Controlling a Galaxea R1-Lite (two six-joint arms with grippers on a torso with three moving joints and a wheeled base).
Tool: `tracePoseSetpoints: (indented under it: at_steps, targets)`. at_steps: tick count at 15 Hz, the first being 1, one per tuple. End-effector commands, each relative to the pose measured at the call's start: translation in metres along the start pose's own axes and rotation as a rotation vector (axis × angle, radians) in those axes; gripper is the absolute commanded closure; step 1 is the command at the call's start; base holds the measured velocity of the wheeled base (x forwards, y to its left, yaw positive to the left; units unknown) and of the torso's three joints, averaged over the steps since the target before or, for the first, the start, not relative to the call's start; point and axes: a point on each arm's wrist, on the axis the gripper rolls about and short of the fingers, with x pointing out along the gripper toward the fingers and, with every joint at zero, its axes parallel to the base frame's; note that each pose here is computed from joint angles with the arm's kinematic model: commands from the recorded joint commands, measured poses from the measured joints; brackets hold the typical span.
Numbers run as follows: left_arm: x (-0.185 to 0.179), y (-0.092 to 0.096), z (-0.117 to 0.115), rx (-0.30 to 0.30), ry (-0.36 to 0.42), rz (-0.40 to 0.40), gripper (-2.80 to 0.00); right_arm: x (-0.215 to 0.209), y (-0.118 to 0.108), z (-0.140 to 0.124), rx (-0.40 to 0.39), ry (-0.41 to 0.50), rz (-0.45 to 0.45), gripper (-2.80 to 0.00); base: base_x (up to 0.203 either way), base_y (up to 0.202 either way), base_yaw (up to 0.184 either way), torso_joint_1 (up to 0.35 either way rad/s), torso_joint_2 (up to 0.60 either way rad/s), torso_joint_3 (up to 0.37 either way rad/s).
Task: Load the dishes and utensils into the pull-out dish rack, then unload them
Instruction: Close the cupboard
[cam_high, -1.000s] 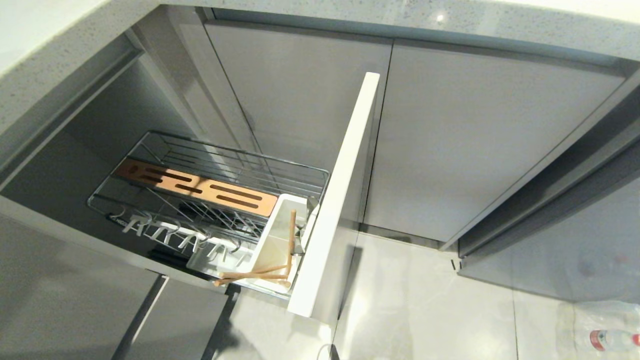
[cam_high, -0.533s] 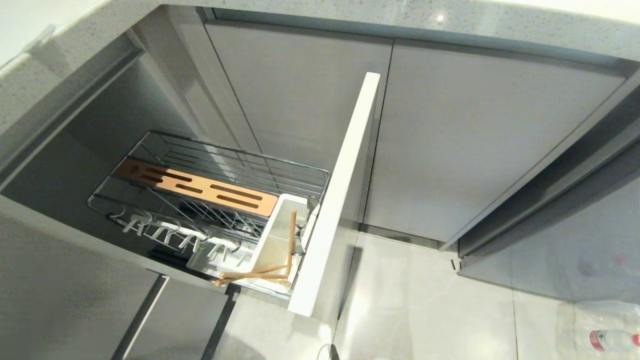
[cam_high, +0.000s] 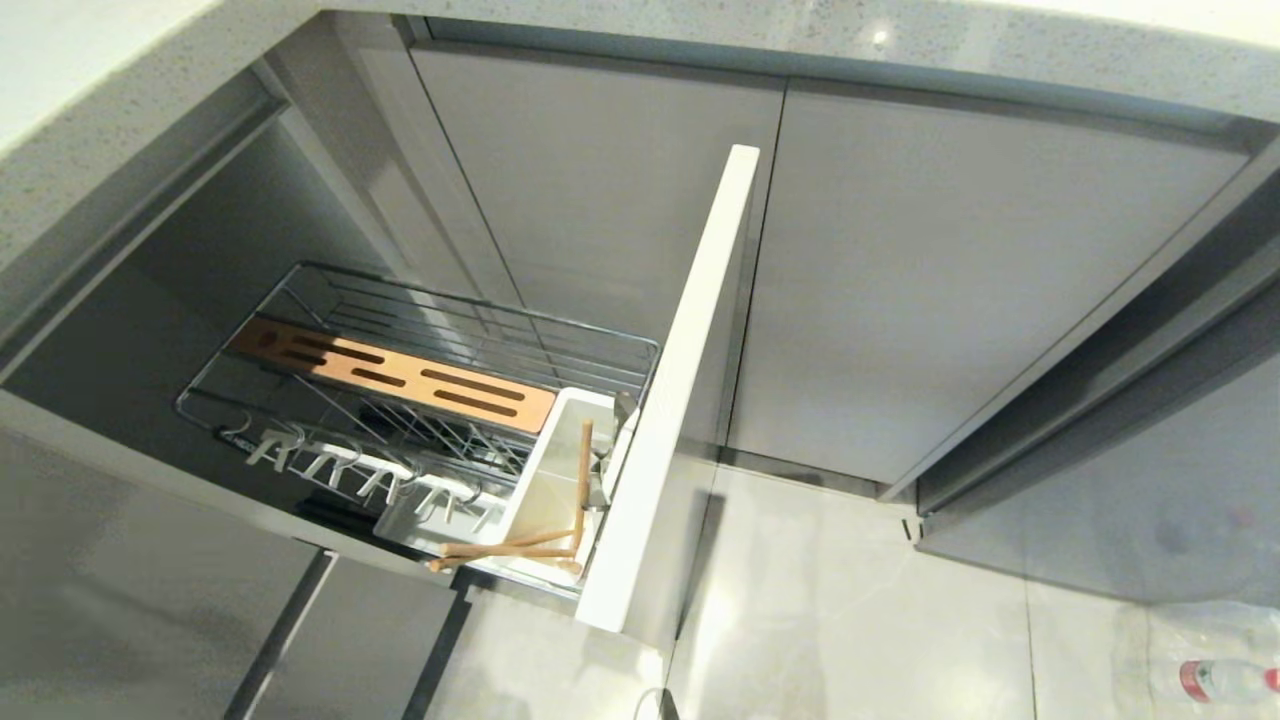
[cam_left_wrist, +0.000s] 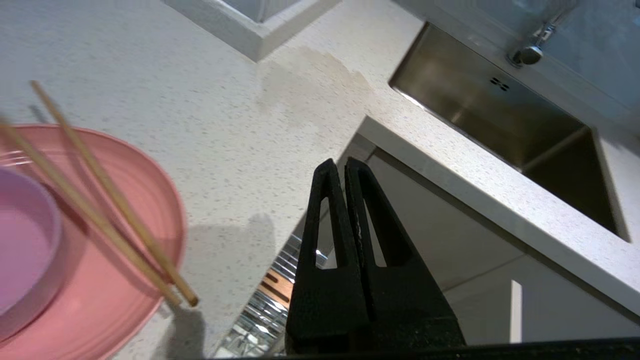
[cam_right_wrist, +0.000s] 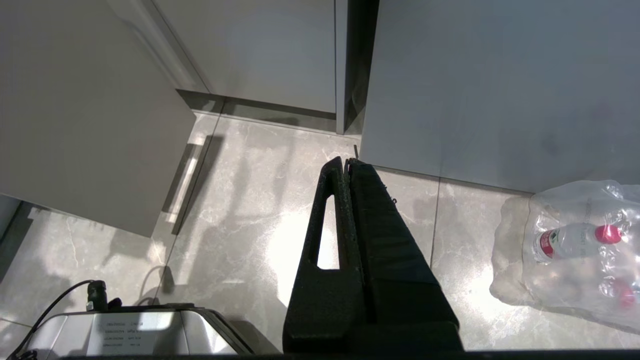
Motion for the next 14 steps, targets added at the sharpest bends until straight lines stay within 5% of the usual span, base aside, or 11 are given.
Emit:
tracePoseSetpoints:
  at_steps: [1, 14]
  targets:
    - [-0.004, 0.000, 0.000, 0.005, -0.010, 0.019, 0.00, 0.000, 0.000, 0.000, 0.000, 0.002, 0.000, 0.00, 0.000, 0.000, 0.000, 0.000, 0.00, 0.000]
    - [-0.024, 0.003, 0.011, -0.033, -0.077, -0.005, 0.00, 0.000, 0.000, 0.000, 0.000, 0.002, 0.000, 0.00, 0.000, 0.000, 0.000, 0.000, 0.00, 0.000]
